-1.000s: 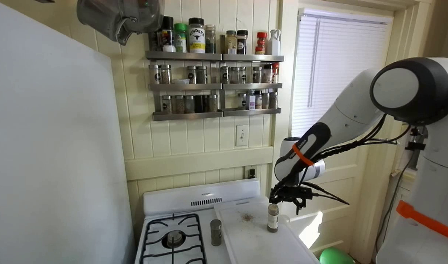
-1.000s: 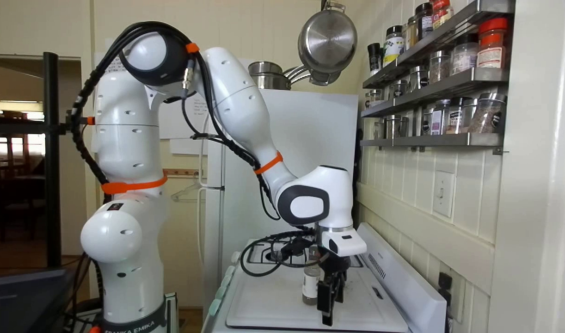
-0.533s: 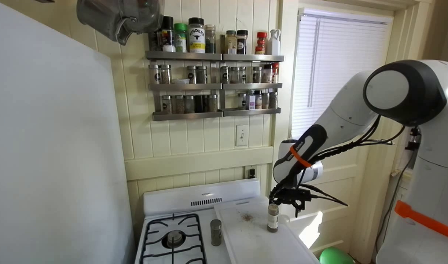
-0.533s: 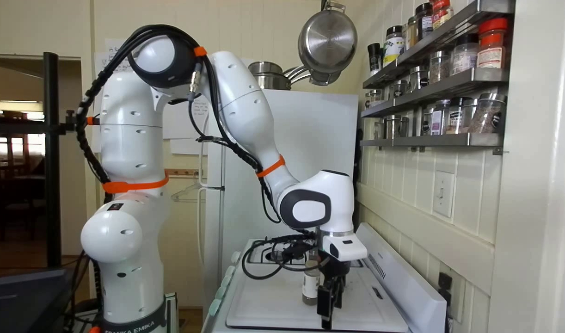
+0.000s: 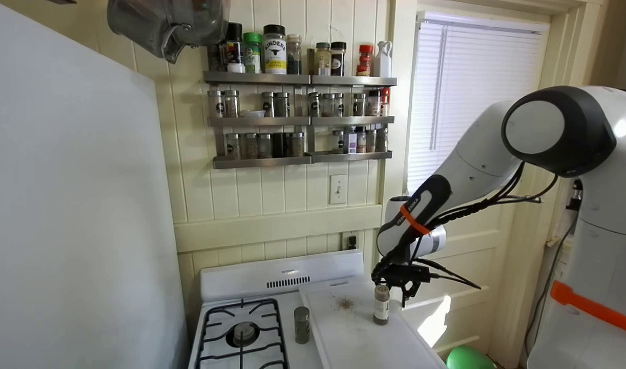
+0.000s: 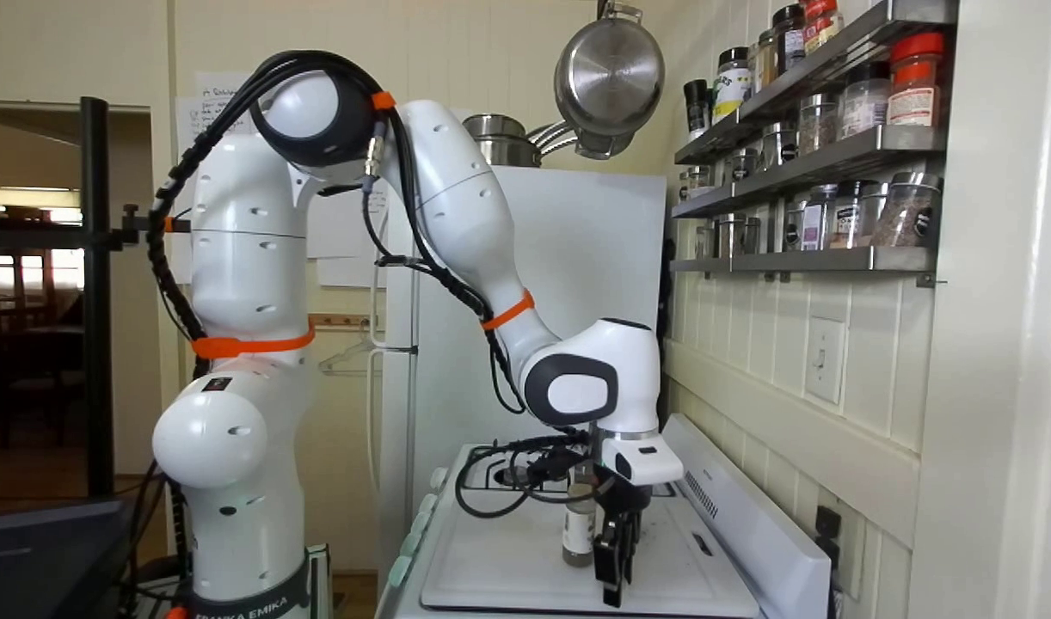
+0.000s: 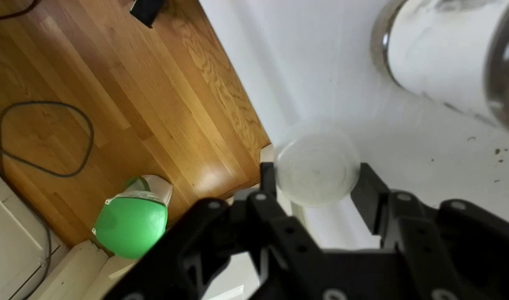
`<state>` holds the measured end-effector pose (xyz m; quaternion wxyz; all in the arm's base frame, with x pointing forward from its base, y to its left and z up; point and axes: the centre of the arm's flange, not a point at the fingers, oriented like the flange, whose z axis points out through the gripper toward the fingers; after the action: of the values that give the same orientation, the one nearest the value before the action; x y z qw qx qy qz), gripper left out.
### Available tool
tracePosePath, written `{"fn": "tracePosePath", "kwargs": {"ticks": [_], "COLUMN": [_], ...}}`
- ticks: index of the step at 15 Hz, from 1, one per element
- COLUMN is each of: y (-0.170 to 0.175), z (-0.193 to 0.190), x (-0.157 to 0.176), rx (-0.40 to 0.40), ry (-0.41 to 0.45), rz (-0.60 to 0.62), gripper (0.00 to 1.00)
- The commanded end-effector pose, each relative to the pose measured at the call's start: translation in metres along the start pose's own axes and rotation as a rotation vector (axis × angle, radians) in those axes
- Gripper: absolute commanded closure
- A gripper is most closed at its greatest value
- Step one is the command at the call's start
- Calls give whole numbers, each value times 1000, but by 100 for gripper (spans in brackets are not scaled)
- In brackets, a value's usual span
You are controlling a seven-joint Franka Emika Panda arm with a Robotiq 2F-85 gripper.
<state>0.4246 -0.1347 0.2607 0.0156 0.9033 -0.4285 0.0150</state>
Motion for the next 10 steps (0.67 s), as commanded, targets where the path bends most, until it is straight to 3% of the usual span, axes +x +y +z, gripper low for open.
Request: {"fn": "tracePosePath", "kwargs": {"ticks": [1,6,10], "y": [-2,3,-4], "z": [0,-36,-83], "x": [2,-6,-17], "rx": [-2,-19,-46], "ry": [-10,87,234], "rz": [12,3,-64], "gripper": [76,76,76]}}
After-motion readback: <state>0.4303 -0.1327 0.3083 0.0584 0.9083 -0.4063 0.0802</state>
